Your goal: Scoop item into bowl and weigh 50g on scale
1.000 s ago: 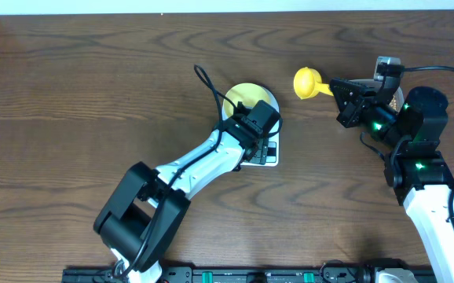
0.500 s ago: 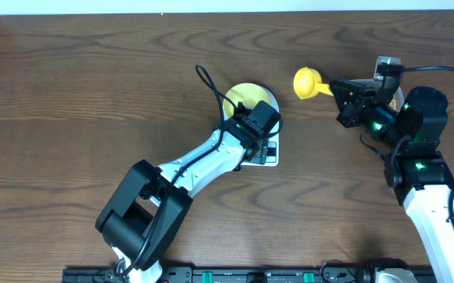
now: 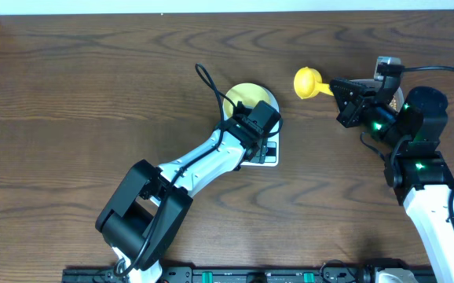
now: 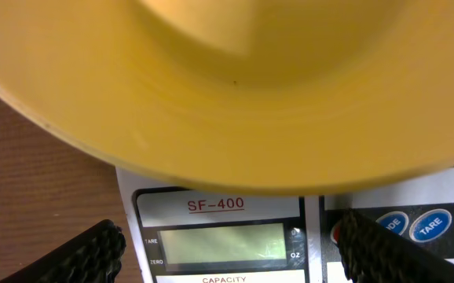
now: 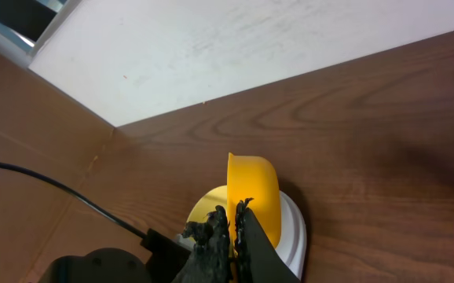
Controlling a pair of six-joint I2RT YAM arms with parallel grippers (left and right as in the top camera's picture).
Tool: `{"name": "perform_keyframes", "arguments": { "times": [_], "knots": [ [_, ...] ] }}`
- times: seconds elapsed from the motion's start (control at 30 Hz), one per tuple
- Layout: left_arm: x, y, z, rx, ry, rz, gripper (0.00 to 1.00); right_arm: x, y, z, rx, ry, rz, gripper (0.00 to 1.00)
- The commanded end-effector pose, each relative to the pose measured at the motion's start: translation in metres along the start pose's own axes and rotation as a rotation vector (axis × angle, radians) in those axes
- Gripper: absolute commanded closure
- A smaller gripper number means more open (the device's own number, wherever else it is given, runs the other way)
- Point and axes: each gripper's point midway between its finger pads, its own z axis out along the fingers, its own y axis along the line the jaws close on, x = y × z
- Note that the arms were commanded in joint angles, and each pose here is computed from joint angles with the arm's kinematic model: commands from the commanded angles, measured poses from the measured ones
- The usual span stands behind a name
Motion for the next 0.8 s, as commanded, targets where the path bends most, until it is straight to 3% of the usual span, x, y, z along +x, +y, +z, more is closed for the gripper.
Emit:
{"name": "perform_keyframes", "arguments": {
  "times": [0.0, 0.77],
  "knots": [
    [0.0012, 0.0056, 0.0051, -0.035, -0.002, 0.020, 0.11, -0.0105, 0.0051, -0.0033, -0.004, -0.025, -0.017, 0.99],
    [0.0068, 0.0016, 0.0048, -0.030, 0.013, 0.036, 0.11, -0.0105, 0.0051, -0.0033, -0.004, -0.025, -0.017, 0.99]
  ]
}}
